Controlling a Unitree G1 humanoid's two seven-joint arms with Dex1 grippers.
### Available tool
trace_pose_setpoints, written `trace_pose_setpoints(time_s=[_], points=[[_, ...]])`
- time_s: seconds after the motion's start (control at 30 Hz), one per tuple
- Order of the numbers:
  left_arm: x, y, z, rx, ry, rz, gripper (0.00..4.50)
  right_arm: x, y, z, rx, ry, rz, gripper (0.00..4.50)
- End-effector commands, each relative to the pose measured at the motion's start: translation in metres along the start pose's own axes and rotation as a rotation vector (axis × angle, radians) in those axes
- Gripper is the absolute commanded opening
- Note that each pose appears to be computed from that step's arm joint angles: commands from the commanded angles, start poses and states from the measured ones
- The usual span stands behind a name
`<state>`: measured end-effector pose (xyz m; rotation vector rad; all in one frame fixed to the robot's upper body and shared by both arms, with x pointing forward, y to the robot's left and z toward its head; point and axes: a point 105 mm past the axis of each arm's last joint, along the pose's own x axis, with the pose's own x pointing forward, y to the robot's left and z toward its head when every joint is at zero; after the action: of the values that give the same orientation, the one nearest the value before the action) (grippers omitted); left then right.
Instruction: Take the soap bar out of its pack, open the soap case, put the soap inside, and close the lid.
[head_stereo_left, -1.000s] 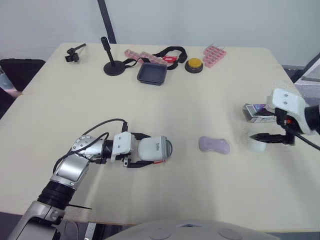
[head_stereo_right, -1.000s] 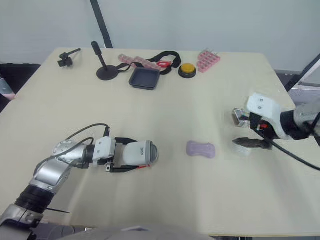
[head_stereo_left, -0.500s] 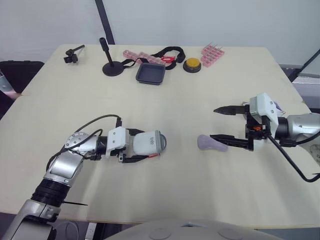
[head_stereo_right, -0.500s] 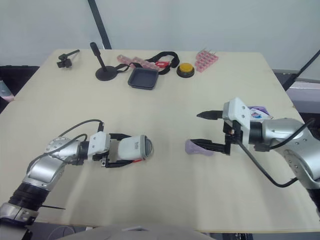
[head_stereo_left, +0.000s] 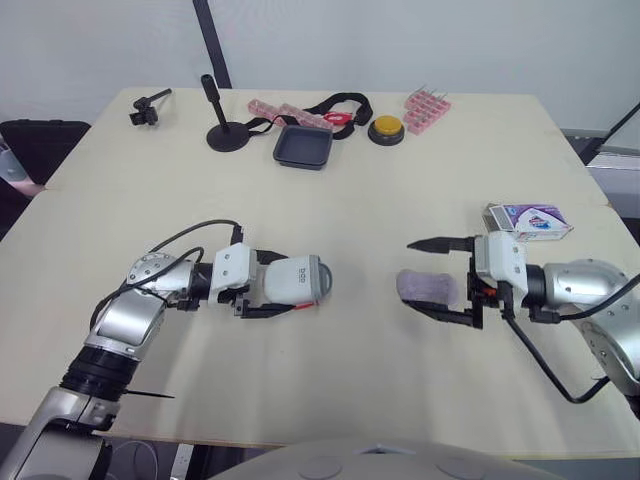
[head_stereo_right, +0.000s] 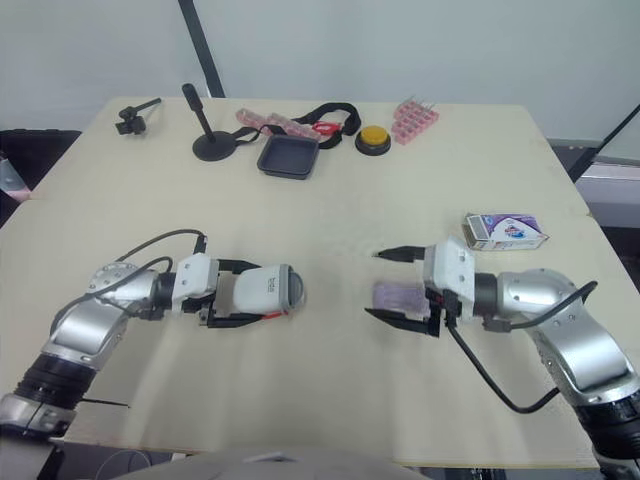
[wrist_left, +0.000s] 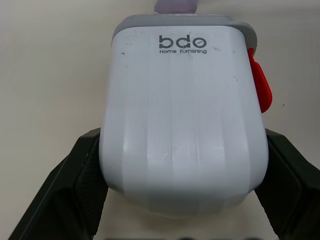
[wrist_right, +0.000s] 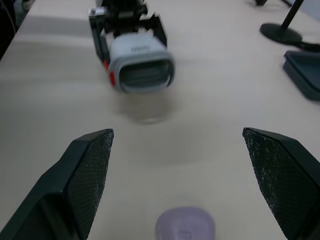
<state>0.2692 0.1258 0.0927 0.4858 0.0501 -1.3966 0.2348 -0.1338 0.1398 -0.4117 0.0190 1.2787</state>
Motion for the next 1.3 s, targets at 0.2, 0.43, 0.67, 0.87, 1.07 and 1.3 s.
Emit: trace_pose_setpoints(time_s=[0.2,0.43,0.67,0.87,1.07,1.3], points=[[-0.001,0.009,0.004,0.011,0.009,0.011,3.46,-0.007,0.003,0.015,-0.071,0.001,0.063,4.46],[0.005,0.012,0.004,-0.004,0.069,-0.032,3.46,-0.008,0.005,0.005,-0.079,0.036,0.082,4.46],[0.019,0.017,0.009,-0.004,0.097,-0.075,3.46,-0.005,0.007,0.008,-0.085,0.024,0.091,4.46],[0.029,0.015,0.005,0.052,0.173,-0.114,3.46,-0.005,0.01,0.006,-0.065,0.029,0.086,4.46],[0.034,0.017,0.003,0.069,0.215,-0.141,3.46,0.0,0.01,0.003,-0.062,0.025,0.071,4.46],[0.038,0.016,0.009,0.072,0.215,-0.157,3.46,0.002,0.009,0.003,-0.066,0.024,0.065,4.46]])
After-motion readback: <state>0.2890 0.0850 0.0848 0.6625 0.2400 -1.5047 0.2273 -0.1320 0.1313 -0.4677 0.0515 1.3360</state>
